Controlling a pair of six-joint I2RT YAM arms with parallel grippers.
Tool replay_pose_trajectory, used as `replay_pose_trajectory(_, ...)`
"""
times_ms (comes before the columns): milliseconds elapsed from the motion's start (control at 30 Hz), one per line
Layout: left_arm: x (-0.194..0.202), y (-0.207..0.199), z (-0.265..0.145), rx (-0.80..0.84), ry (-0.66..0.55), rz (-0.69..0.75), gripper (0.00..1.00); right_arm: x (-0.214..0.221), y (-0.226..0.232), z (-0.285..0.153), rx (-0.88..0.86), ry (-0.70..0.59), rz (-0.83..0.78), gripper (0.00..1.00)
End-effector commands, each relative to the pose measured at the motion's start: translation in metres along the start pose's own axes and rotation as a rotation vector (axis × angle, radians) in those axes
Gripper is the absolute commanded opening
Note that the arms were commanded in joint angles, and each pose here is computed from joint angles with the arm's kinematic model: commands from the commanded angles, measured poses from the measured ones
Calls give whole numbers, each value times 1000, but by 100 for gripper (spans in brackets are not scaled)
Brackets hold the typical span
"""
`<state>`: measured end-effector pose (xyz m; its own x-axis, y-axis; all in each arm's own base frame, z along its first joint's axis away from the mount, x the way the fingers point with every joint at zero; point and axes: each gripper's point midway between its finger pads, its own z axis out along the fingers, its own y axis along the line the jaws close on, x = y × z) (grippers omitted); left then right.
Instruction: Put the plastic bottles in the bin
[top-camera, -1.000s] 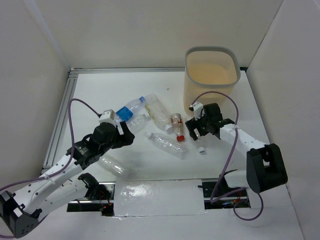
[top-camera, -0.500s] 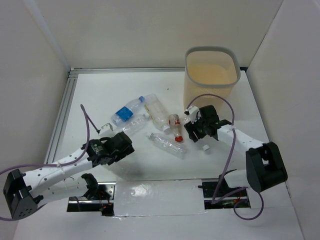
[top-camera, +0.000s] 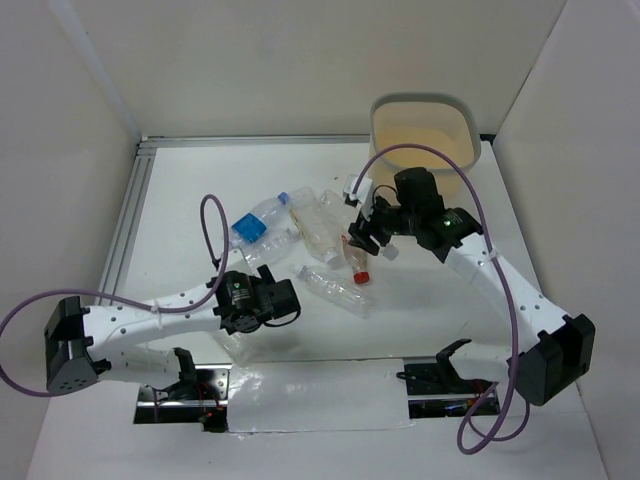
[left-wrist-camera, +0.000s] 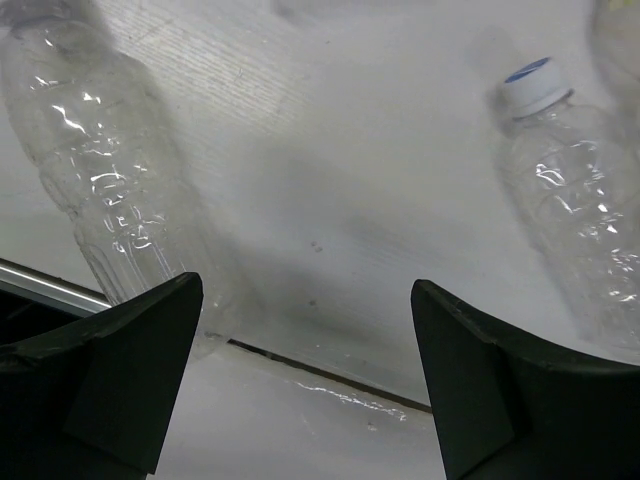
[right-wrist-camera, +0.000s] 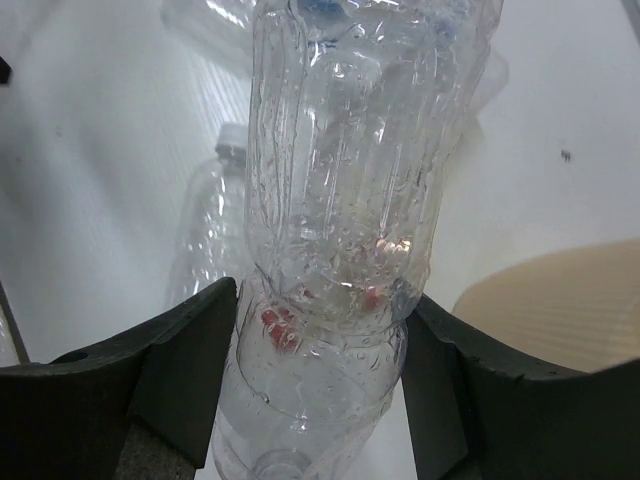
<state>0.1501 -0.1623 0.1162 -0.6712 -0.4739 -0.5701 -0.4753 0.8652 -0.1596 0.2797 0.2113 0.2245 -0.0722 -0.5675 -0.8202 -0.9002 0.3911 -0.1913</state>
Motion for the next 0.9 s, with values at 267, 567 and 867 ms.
replay_pose_trajectory(267,-24,38,-10,-94,-117,-99,98,-153,-68,-22,284,-341,11,25)
replay_pose_trajectory(567,-49,21,-21,-56,-188,65,99,-181,-198,-93,706,-454,125,23)
replay_pose_trajectory(867,-31,43,-11,-122,-106,95,99,-121,-262,-109,775,-351,216,35)
